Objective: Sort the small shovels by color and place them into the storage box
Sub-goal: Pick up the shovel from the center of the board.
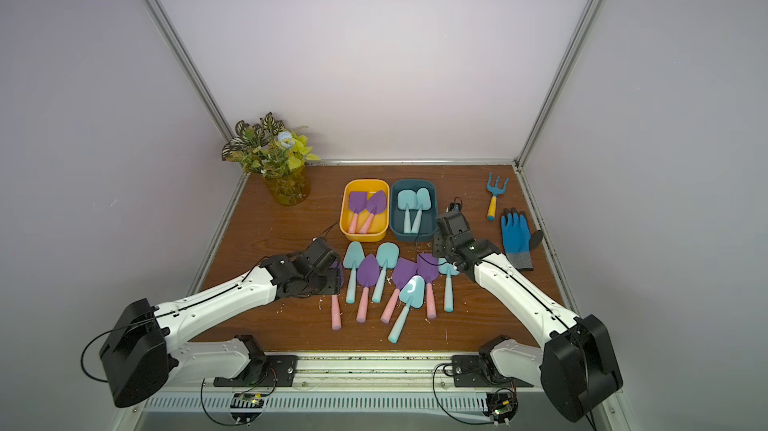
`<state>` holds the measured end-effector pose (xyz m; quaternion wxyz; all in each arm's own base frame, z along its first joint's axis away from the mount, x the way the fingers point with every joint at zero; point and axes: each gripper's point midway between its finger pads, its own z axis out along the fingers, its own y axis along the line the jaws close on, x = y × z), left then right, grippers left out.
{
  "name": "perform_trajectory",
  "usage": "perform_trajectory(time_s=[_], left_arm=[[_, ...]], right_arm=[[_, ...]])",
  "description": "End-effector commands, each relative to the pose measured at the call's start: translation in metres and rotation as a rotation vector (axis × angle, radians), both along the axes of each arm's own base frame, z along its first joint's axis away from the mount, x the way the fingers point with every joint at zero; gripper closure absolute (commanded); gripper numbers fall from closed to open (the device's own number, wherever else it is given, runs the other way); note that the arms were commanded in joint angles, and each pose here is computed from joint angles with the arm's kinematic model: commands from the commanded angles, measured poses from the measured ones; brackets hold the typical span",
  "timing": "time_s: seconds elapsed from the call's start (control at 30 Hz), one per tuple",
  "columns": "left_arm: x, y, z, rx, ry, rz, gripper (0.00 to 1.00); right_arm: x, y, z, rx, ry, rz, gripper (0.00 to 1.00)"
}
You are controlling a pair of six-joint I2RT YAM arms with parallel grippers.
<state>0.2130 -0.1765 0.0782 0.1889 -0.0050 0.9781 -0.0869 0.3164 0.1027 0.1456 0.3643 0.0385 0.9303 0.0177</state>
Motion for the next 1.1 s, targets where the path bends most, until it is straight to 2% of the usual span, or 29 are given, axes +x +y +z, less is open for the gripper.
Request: perform_trajectory(time_s=[0.0, 0.7, 1.07], left_arm=[[-0.008, 0.003, -0.007, 0.033, 0.019, 0.008, 0.31], [-0.034, 0.020, -0.028, 0.047, 0.057, 0.021, 0.31], [-0.046, 0.005, -0.039, 0.038, 0.083, -0.020, 0.31]], right_arm=[[0.004, 0.005, 0.013, 0.036, -0.043, 0.037, 0.64], [0.003, 0.012, 0.026, 0.117, -0.065, 0.039, 0.62], [0.002, 0.013, 0.026, 0.122, -0.058, 0.038, 0.61]])
